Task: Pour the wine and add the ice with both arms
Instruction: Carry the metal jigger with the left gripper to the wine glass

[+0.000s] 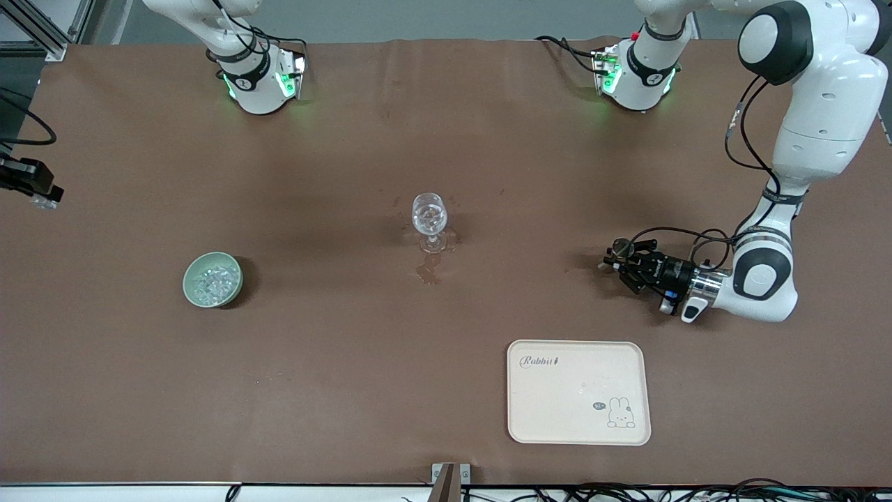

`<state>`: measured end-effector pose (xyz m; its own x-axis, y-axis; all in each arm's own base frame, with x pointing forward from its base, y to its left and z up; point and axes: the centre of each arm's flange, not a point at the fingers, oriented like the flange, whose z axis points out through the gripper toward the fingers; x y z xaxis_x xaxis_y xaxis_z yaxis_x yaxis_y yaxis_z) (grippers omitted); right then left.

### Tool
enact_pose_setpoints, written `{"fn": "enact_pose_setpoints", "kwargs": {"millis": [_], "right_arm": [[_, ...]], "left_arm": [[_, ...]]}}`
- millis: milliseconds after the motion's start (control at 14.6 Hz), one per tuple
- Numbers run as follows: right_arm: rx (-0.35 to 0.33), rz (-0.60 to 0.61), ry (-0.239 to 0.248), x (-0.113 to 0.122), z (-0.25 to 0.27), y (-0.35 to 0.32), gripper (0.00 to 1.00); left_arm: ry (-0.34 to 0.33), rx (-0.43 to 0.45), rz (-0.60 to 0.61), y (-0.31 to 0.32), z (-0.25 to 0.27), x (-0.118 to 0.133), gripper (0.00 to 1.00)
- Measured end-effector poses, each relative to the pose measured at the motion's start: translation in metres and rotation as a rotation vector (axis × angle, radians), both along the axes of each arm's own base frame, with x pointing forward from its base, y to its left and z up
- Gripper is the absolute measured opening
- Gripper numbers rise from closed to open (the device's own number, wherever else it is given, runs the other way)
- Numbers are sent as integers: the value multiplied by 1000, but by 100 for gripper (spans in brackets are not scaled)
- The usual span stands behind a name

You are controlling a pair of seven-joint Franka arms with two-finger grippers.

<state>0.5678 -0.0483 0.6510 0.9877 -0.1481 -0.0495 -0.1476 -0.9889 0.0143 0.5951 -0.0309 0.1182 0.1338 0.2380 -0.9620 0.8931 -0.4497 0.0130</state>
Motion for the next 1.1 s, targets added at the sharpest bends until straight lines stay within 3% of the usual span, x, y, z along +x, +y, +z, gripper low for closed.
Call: {"fn": "enact_pose_setpoints", "kwargs": {"millis": [206,412,618,893,1099], "right_arm": [[1,-1,4,0,-2,-3,22],[1,-12,4,0,-6,-9,22],[2,-16,5,-2,-9,-12,22],[3,-12,5,-4,-9,-11,22],[5,-6,5,-4,-8,-9,22]], "left_arm": [[32,4,-11,-28,25,8,22],[18,18,-55,-71,67,18,22],[-10,103,-88,-129,113,20,22],[-16,225,-114,-209,164,-2,22],[-5,264,-127,-246,180,-26,22]]}}
